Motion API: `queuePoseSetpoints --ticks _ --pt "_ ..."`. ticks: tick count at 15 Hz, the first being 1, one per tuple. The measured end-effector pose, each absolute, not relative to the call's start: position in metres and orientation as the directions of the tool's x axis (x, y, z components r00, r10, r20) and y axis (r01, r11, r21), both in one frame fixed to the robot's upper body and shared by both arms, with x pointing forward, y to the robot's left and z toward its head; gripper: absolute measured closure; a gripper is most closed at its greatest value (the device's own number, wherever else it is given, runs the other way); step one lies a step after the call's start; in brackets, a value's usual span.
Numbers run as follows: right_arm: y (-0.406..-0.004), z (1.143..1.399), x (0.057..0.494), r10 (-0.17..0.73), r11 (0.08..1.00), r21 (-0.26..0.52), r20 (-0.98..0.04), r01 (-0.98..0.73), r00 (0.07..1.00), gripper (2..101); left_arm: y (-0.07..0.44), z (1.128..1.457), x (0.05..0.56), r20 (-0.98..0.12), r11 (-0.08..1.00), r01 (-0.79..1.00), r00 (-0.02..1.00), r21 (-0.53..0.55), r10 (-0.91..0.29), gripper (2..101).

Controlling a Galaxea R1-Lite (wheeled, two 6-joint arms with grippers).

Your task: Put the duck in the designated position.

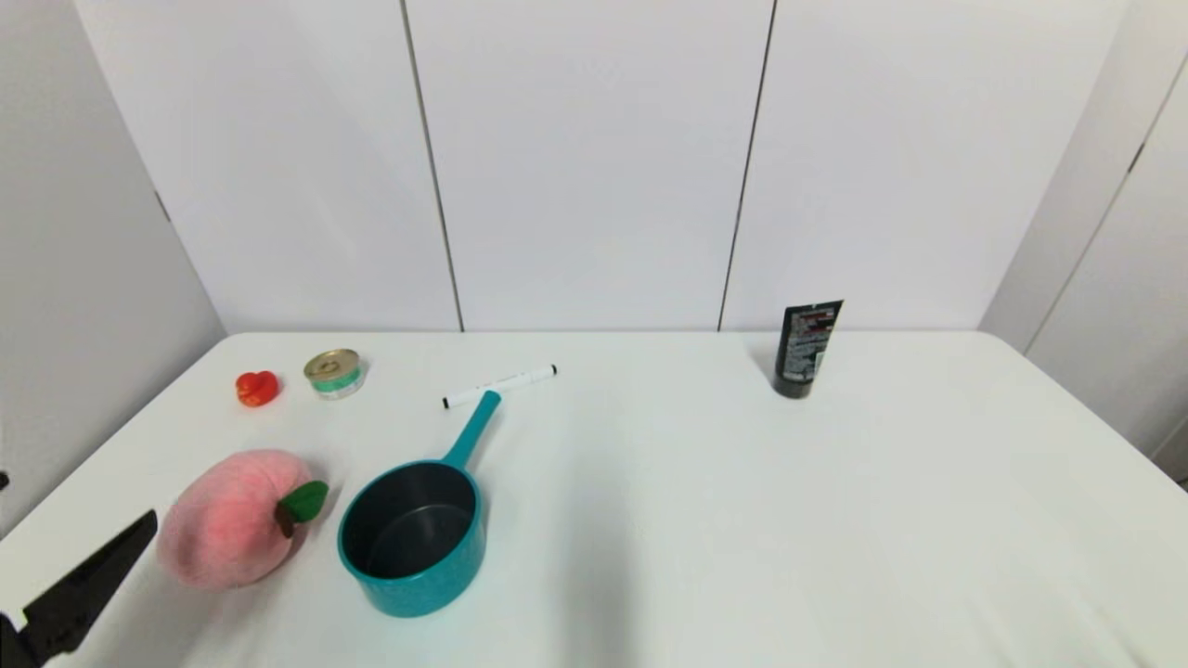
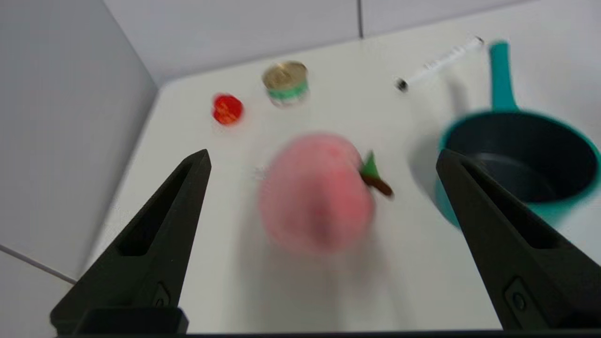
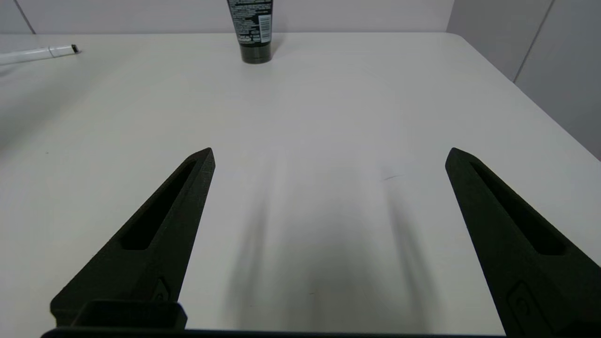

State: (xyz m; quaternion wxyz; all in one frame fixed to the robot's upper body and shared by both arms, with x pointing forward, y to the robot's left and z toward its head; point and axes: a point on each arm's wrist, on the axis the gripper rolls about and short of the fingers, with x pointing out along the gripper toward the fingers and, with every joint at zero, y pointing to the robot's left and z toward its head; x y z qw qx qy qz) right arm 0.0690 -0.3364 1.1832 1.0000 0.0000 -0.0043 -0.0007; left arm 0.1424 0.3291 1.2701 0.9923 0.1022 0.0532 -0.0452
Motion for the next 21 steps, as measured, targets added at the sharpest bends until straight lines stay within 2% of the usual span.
queuePoseSetpoints --ticks 3,10,15,21 --pt "-0.336 1.183 0.069 -0.002 1.0 0.0 0.009 0.002 1.0 5.0 0.331 1.234 0.118 -0.109 0.977 0.116 0.989 0.178 -0.097 6.0" --pt "-0.336 1.183 0.069 -0.002 1.0 0.0 0.008 0.002 1.0 5.0 0.332 1.187 0.081 -0.135 0.981 0.093 0.988 0.168 -0.071 5.7" --pt "-0.336 1.183 0.069 -0.002 1.0 0.0 0.008 0.002 1.0 5.0 0.332 1.182 0.071 -0.03 0.992 0.063 0.998 0.111 -0.06 5.4" --pt "-0.336 1.183 0.069 -0.002 1.0 0.0 0.009 0.002 1.0 5.0 0.332 1.181 0.069 -0.009 0.993 0.055 0.998 0.107 -0.055 5.4"
